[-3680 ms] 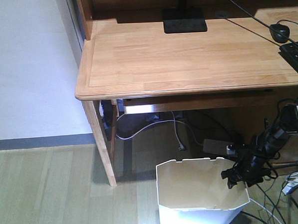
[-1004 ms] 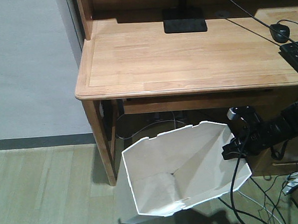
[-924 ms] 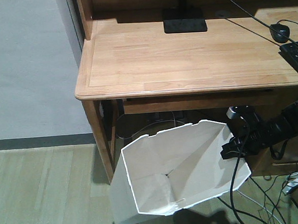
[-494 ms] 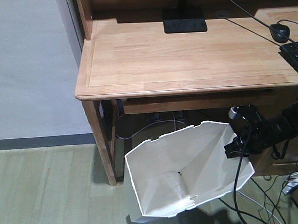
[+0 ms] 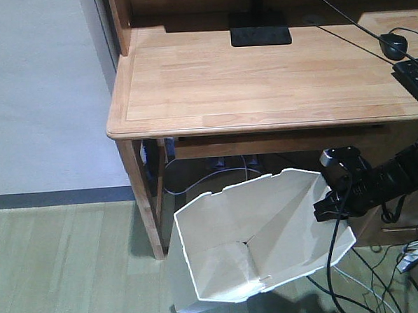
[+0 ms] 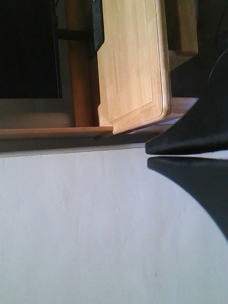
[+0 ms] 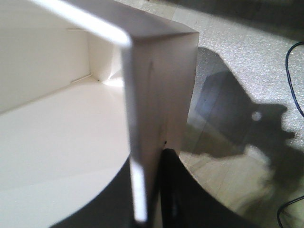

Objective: Move trash bin to bedside with robot
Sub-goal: 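Lift the bin slightly with the right gripper and pull it out, then hold the bin in the right gripper while the base turns toward the bed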

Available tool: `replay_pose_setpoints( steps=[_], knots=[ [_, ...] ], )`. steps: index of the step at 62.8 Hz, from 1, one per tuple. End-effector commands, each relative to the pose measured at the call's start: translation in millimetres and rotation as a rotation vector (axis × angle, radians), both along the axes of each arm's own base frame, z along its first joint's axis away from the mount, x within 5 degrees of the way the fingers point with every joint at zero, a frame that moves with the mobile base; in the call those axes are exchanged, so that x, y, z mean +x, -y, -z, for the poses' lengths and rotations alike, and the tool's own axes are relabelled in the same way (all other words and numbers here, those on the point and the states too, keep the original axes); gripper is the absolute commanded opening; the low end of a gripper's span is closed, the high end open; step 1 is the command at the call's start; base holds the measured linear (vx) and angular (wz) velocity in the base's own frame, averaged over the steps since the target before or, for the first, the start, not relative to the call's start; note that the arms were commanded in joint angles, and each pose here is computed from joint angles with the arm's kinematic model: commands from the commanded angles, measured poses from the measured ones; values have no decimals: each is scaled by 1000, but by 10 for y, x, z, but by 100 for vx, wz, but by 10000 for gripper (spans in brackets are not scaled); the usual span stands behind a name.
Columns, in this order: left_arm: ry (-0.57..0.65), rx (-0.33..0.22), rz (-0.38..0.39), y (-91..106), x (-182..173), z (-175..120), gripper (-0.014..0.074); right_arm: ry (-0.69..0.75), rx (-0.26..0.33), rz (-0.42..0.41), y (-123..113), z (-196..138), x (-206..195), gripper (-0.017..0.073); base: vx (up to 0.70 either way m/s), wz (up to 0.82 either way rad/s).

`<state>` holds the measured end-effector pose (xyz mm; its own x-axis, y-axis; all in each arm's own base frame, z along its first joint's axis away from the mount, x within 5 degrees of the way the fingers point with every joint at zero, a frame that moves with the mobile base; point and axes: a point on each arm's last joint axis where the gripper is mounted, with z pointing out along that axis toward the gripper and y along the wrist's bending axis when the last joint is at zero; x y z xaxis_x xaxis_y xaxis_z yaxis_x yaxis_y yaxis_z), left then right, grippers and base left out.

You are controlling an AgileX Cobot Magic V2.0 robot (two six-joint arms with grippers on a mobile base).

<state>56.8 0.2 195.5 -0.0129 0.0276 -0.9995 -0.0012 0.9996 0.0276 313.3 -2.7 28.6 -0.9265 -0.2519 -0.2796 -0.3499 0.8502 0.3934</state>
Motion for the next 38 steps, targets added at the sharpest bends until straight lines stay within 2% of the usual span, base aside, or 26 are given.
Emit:
replay_pose_setpoints(
  steps=[1, 22, 38],
  knots=[
    [77, -23, 9, 6, -7, -36, -6, 31, 174, 17, -113, -325, 62, -5, -1, 4],
    [77, -23, 9, 6, -7, -36, -6, 31, 174, 17, -113, -325, 62, -5, -3, 12],
    [77, -23, 9, 6, -7, -36, -6, 31, 174, 17, -113, -325, 62, -5, -6, 34]
  ],
)
